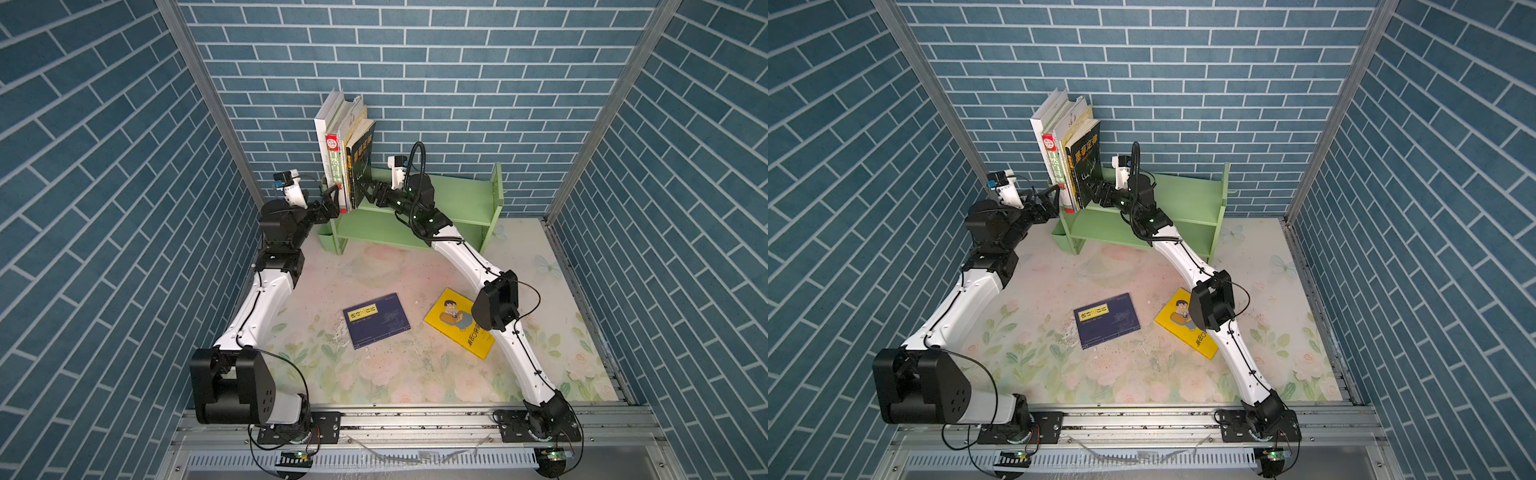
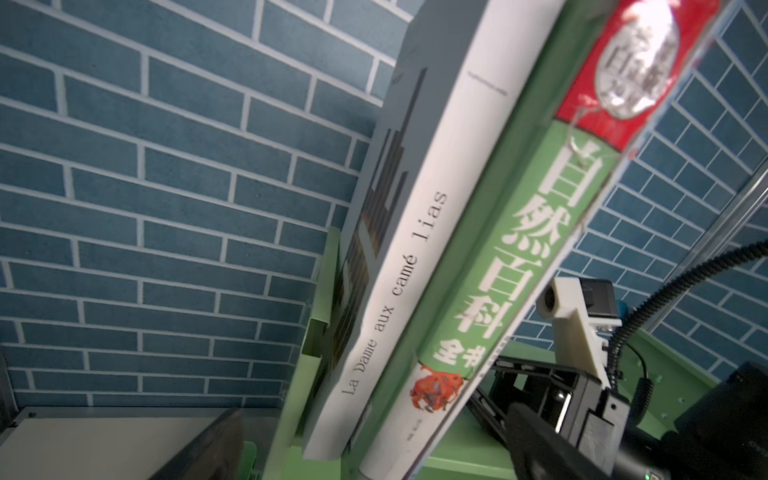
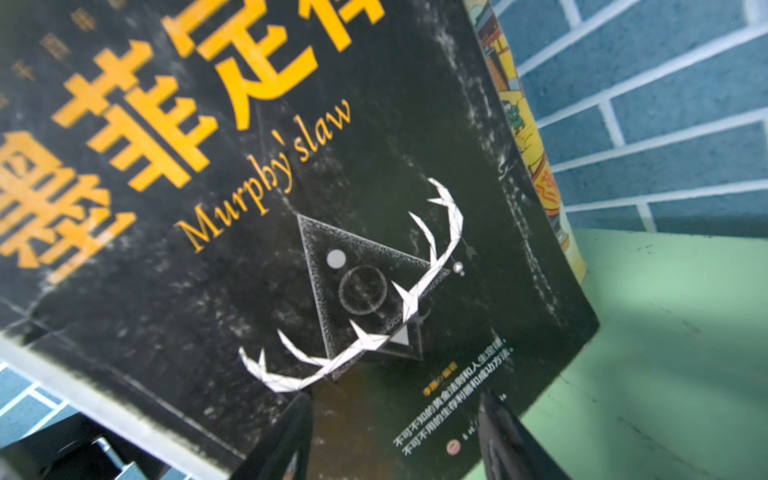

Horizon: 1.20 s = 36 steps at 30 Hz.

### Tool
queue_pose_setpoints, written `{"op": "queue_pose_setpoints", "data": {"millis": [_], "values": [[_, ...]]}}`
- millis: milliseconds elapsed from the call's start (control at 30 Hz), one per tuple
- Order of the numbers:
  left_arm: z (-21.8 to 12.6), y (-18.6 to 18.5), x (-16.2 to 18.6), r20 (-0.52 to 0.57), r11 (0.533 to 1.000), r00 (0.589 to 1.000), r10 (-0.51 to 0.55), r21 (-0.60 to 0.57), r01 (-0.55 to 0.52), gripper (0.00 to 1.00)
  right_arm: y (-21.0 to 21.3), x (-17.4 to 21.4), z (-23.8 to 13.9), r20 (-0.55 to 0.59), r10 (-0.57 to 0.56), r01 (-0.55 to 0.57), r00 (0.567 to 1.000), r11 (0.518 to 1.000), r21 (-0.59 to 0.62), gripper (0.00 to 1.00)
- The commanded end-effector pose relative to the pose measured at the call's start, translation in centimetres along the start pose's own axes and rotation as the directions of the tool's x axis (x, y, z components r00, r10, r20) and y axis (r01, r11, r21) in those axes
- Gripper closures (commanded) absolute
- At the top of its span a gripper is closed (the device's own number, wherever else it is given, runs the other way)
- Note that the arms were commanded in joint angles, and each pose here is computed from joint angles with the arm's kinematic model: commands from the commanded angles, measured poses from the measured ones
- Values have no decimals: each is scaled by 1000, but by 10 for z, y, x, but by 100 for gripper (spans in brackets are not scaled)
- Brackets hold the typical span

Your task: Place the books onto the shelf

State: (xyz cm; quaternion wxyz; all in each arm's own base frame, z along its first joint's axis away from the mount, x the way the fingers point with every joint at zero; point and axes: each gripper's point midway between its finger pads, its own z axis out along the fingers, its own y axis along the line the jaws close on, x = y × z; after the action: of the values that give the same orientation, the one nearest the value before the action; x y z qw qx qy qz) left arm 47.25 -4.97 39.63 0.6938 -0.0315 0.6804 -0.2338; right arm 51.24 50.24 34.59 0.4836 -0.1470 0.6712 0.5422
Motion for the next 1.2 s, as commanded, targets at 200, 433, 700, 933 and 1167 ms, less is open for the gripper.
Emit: {"op": "queue_pose_setpoints", "data": {"millis": [200, 433, 700, 933, 1167], "values": [[19, 2, 8, -22, 995, 997, -75, 66, 76, 0, -77, 126, 6, -275, 176, -129, 945, 975, 183, 36], [32, 10, 12, -22, 994, 996, -90, 56, 91, 0, -73, 129, 7, -283, 170, -133, 944, 980, 146, 35], [42, 19, 16, -17, 991, 992, -122, 48, 122, 0, -64, 120, 8, -271, 129, -103, 954, 989, 106, 34], [43, 23, 22, -25, 990, 991, -133, 42, 134, 0, -67, 116, 11, -249, 128, -104, 960, 989, 106, 33], [20, 7, 18, -12, 989, 993, -118, 93, 119, 0, -70, 118, 9, -258, 134, -106, 957, 987, 118, 33]]}}
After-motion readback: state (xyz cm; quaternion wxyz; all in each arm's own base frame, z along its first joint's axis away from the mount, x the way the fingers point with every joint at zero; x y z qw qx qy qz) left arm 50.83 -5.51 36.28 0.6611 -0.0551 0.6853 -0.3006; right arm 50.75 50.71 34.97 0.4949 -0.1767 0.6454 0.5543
